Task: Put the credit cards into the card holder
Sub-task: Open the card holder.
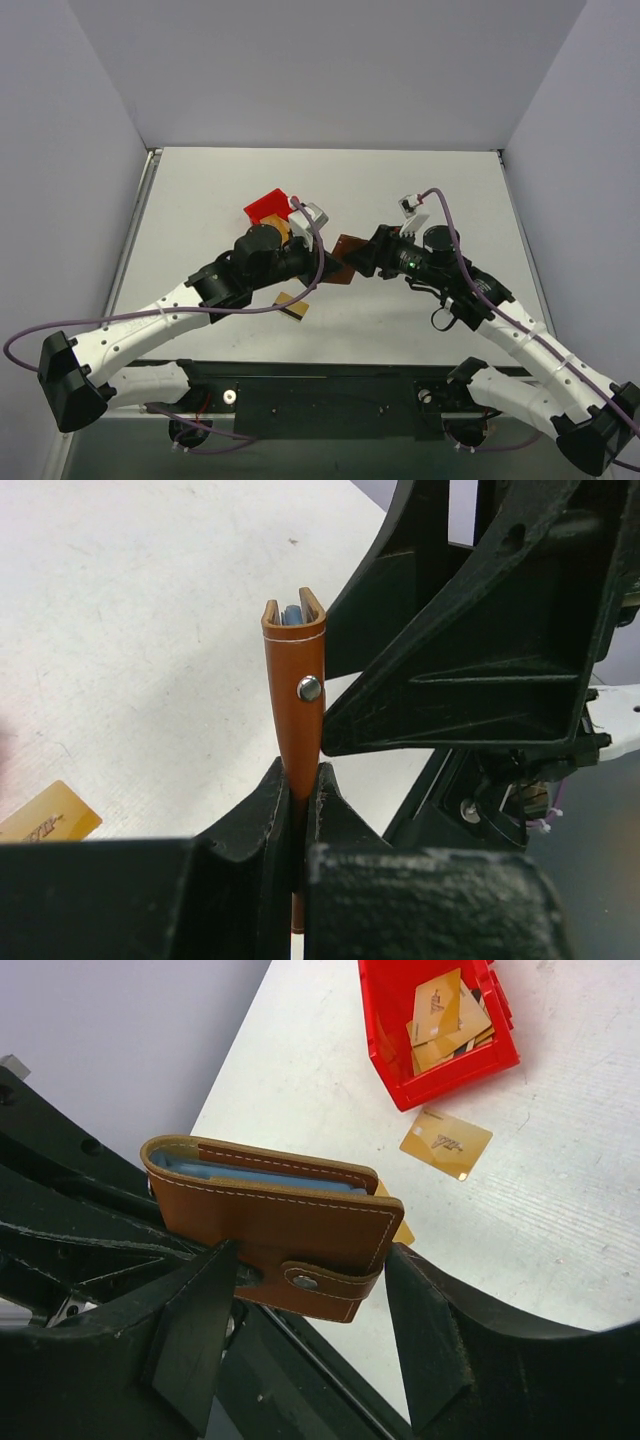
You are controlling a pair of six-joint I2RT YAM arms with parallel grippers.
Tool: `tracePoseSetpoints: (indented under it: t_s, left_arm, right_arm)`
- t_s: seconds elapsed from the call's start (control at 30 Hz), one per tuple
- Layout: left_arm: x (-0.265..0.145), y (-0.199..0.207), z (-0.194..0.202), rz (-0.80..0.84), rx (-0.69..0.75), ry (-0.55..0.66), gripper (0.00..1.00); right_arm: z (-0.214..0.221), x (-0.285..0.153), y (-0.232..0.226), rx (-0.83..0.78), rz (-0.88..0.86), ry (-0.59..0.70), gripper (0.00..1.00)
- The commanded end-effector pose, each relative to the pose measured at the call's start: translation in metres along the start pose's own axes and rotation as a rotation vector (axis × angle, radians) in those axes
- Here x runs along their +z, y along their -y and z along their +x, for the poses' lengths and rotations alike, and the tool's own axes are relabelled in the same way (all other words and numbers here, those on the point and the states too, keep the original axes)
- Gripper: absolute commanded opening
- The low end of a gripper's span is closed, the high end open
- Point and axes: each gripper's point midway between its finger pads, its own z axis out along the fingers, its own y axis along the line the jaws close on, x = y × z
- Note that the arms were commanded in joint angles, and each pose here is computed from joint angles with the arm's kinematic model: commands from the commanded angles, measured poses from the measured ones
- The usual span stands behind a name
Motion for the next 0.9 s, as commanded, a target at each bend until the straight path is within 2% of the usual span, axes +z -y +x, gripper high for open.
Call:
tracePoseSetpoints:
  t_s: [0.0, 0.47, 0.63, 0.87]
  left_arm:
    - [-0.006, 0.007, -0.034, -0.032, 0.044, 0.097, 0.00]
    - [-0.018, 0.008, -0.048, -0.051, 0.045, 0.175, 0.00]
    - [-0.017, 0.007, -0.046, -0.053, 0.045, 0.173, 0.00]
    - [-0.017, -0.007, -0.049, -0.138, 0.049, 0.178, 0.00]
  right_arm:
    - [-0.010, 0.005, -0.014, 0.004, -0.023, 0.017, 0.56]
    - [0.007, 0.011, 0.033, 0.039, 0.218, -0.033, 0.49]
    - [0.009, 0.005, 0.058, 0.043, 0.359, -0.033, 0.47]
    - [0.009, -0.018, 0.096, 0.020, 0.622, -0.060, 0.43]
